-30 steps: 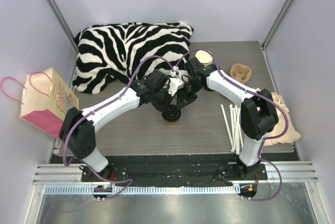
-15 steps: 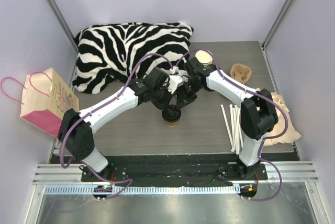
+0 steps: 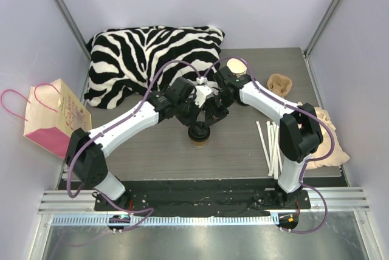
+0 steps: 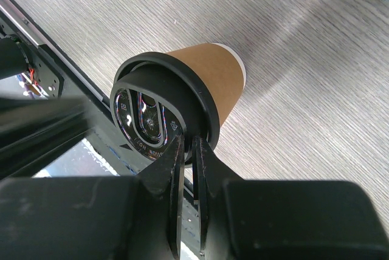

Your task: Pack the takeout coffee

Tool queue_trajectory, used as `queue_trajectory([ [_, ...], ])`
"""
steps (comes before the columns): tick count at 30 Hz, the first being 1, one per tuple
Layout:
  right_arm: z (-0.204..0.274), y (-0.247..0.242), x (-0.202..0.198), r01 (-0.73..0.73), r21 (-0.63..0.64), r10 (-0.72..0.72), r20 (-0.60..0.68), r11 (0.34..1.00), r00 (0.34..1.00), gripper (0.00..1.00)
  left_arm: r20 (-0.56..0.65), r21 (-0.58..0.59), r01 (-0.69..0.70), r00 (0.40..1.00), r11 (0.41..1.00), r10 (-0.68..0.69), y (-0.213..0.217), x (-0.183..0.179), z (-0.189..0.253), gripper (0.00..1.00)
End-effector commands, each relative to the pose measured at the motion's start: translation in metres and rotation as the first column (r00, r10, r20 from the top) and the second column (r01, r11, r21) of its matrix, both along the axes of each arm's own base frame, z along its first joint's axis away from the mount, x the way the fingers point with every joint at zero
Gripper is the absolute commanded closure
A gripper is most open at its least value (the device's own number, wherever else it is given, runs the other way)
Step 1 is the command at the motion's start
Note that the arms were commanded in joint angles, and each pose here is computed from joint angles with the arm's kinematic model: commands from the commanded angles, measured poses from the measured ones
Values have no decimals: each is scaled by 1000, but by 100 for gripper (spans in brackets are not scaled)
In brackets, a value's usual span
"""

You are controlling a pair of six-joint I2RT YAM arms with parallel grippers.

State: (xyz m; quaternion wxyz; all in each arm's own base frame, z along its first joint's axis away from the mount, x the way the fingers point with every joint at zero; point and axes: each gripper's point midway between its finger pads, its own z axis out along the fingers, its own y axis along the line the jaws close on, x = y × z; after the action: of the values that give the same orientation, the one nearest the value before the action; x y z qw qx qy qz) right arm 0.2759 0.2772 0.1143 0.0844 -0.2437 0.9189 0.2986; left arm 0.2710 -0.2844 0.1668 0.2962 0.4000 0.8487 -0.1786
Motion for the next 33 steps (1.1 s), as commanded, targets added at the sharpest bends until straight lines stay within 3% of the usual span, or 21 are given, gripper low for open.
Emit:
queue_trajectory([
  [1,-13,-3,5,-5,-54,6,17,999,1000,84,-65,32,17,998,999,-15,-3,-3,-39,86],
  [5,-13,-3,5,-5,-56,6,18,998,1000,84,-103,61,21,995,998,-14,2,-10,-53,86],
  [12,-13,-3,5,-6,-54,7,18,998,1000,85,10,-19,-1,1000,1000,1,3,4,5,85],
  [19,-9,-2,6,-3,-51,5,28,999,1000,84,43,-60,119,992,991,-117,-6,-34,34,81],
  [28,-8,-1,6,-4,-45,5,22,999,1000,84,-9,18,157,988,987,-157,-5,-47,-13,79],
  [33,-11,-1,5,-8,-48,8,16,999,1000,84,-44,120,171,985,978,-167,8,-51,-60,80],
])
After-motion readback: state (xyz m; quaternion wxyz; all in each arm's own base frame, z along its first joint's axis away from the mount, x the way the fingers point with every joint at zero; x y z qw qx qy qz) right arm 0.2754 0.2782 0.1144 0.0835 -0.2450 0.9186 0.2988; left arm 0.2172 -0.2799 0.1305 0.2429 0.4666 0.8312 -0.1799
